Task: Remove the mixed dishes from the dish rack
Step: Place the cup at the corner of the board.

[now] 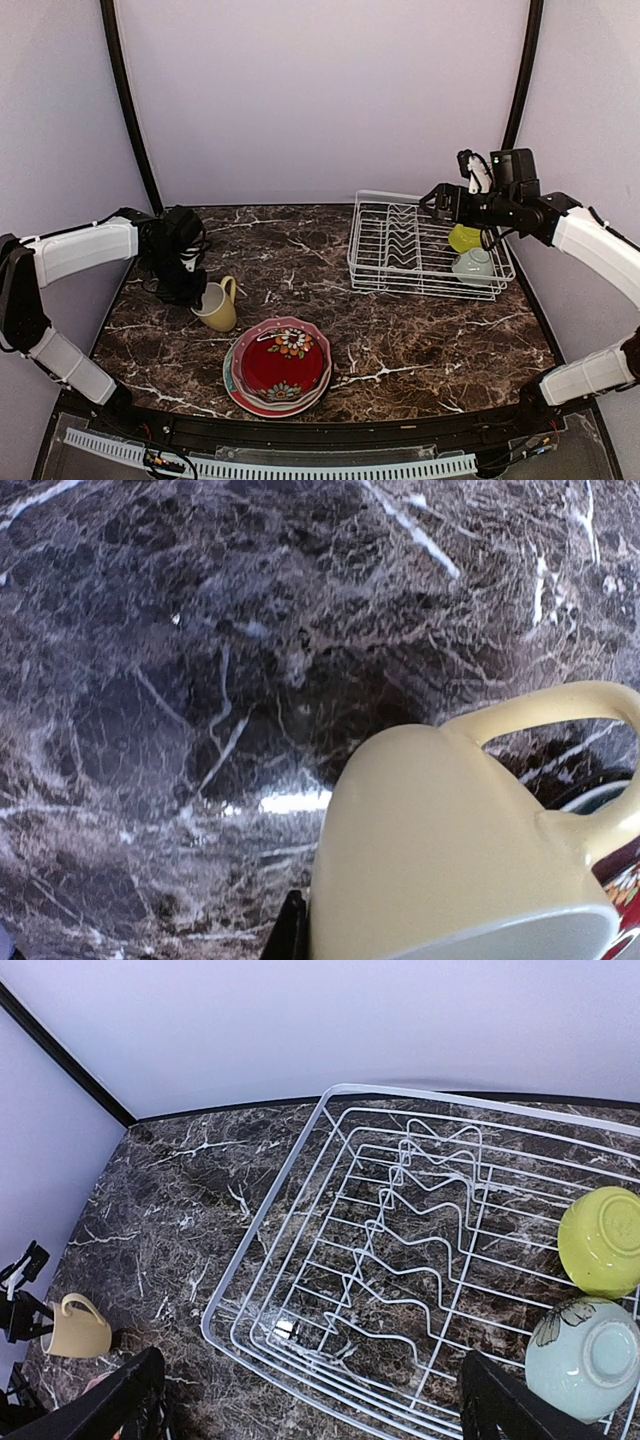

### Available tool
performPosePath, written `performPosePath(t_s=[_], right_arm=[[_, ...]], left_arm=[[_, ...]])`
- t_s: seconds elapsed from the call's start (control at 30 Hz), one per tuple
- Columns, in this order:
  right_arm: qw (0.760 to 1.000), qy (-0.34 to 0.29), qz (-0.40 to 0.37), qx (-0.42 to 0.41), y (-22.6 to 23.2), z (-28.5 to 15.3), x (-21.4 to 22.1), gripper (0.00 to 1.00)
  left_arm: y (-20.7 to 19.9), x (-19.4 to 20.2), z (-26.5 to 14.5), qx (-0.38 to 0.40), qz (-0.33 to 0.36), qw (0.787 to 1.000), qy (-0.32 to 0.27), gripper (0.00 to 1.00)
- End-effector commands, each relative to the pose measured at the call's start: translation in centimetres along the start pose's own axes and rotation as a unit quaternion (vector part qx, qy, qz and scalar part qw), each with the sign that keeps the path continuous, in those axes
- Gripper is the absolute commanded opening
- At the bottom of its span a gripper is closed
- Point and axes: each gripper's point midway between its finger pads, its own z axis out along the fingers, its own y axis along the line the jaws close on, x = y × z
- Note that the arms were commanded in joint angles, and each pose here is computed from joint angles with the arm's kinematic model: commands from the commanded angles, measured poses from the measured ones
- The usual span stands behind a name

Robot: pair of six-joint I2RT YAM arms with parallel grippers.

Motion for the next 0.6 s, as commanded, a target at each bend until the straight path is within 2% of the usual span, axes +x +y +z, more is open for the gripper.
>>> performPosePath(t_s=[0.0,0.13,0.33,0.57], right_arm=[[1.000,-0.017,0.004,0.004,-0.2,-0.5,-0.6,0.99],[1.000,-0.013,0.019,0.008,-0.4,0.0,-0.5,0.99],[0.999,0.006,0.031,0.014,-0.5,0.6,-0.4,0.99],[0.998,-0.006,0.039,0.057,-2.1,-0.1,-0.2,0.99]], left_arm=[[1.6,2.9,-2.8,-0.043,-0.021,0.999,0.005,0.01],[2.3,4.9,-3.6,-0.079,-0.032,0.996,0.009,0.01],[2.7,8.2,-2.9,-0.112,-0.036,0.992,0.049,0.01],[2.6,9.4,-2.0,-0.085,-0.063,0.993,0.041,0.02]])
